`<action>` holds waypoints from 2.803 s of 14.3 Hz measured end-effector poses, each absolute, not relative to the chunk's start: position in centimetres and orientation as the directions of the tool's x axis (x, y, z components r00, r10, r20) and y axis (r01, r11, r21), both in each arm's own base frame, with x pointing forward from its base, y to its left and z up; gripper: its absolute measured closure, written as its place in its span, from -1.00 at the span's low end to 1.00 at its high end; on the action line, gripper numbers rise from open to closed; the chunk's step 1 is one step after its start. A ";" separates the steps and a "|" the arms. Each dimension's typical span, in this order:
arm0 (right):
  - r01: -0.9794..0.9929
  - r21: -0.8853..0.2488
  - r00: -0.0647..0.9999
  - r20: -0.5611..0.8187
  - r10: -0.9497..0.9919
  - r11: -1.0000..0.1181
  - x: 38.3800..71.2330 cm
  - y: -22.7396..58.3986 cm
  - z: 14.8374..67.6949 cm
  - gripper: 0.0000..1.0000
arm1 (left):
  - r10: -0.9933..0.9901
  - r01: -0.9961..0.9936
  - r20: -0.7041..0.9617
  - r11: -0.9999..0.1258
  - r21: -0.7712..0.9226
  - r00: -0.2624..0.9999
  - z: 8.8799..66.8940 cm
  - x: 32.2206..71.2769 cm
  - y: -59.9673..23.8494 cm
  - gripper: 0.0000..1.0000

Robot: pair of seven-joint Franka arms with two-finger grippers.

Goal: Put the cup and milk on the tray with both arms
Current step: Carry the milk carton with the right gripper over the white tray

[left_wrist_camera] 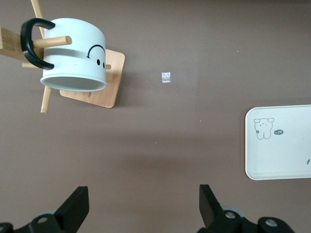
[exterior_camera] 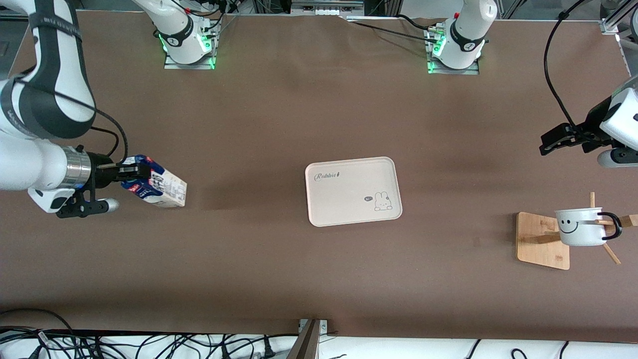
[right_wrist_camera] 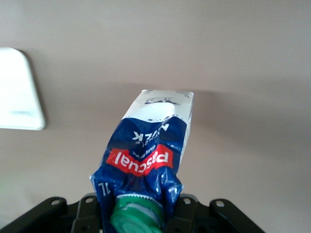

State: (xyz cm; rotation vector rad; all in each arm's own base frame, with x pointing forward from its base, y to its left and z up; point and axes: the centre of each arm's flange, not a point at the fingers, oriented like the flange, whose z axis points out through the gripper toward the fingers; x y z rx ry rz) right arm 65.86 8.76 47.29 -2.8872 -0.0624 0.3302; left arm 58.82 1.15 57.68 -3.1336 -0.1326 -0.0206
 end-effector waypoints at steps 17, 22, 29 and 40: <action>0.111 -0.270 0.976 -0.152 0.156 -0.956 60.6 37.0 45.9 0.26 | 0.082 0.082 0.022 -0.997 -0.003 0.996 58.3 58.9 1.0 -1.00; 0.072 -0.280 0.982 -0.147 0.117 -0.957 57.1 45.4 43.0 0.26 | 0.087 0.087 0.037 -0.996 -0.003 0.996 59.1 58.9 1.3 -1.00; 0.040 -0.259 0.991 -0.110 0.070 -0.965 57.4 47.9 38.3 0.26 | 0.088 0.088 0.046 -0.996 -0.002 0.995 59.5 59.0 1.3 -1.00; 0.042 -0.233 0.993 -0.101 0.067 -0.972 58.3 48.3 32.6 0.26 | 0.088 0.088 0.034 -0.996 -0.003 0.996 59.1 59.1 1.3 -1.00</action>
